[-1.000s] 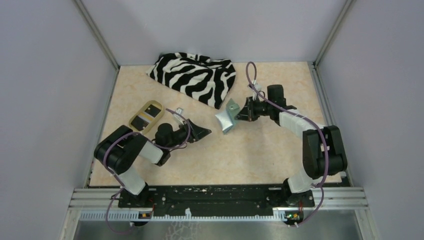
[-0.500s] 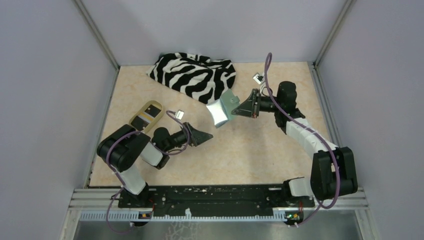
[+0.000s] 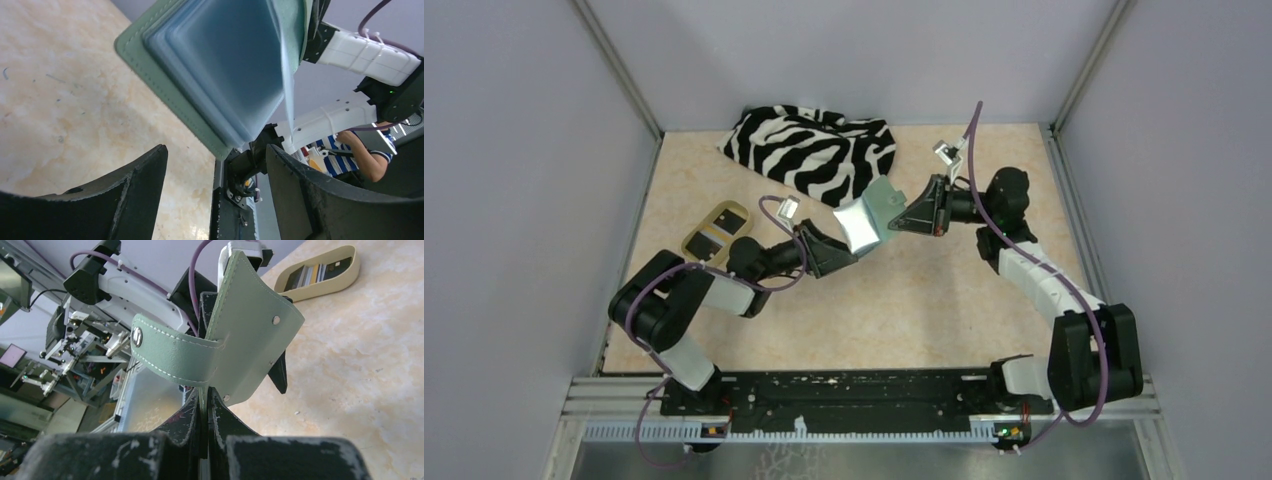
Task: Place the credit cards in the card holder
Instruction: Open the card holder at the center of the board.
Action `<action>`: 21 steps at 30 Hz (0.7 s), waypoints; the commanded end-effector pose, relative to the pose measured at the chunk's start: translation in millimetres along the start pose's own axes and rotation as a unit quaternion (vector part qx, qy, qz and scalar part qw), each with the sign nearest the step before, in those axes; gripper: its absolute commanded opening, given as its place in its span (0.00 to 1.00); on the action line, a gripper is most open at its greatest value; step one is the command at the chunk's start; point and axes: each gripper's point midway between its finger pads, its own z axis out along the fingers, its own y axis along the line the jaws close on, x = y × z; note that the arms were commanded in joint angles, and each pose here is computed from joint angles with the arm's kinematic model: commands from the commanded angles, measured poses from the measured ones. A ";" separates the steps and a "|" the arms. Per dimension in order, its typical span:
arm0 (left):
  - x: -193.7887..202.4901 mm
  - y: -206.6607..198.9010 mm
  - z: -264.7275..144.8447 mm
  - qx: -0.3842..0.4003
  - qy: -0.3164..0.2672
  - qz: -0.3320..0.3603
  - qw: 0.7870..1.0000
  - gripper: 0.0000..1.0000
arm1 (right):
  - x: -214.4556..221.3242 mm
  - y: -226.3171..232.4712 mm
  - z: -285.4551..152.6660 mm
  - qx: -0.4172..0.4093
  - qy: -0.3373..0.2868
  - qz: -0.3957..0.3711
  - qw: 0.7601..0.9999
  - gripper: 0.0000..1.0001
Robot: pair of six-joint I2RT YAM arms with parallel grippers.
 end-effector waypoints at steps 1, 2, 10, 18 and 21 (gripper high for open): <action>-26.7 -59.3 4.3 0.129 -0.020 0.092 0.987 0.77 | -10.5 30.7 -0.6 -0.033 -0.004 -0.060 0.998 0.00; -27.3 -60.5 5.6 0.132 -0.018 0.092 0.987 0.76 | -10.4 31.9 -0.6 -0.035 -0.003 -0.062 0.997 0.00; -33.5 -74.5 7.5 0.156 -0.010 0.099 0.983 0.33 | -8.3 26.6 -0.1 -0.027 0.000 -0.059 0.998 0.00; -35.2 -69.0 -5.2 0.133 -0.023 0.091 0.987 0.00 | -1.9 -33.7 -8.2 0.113 0.020 -0.102 0.988 0.00; -25.9 -53.9 -3.4 0.109 -0.001 0.051 0.993 0.00 | 1.6 -47.8 -12.8 0.148 0.030 -0.118 0.981 0.04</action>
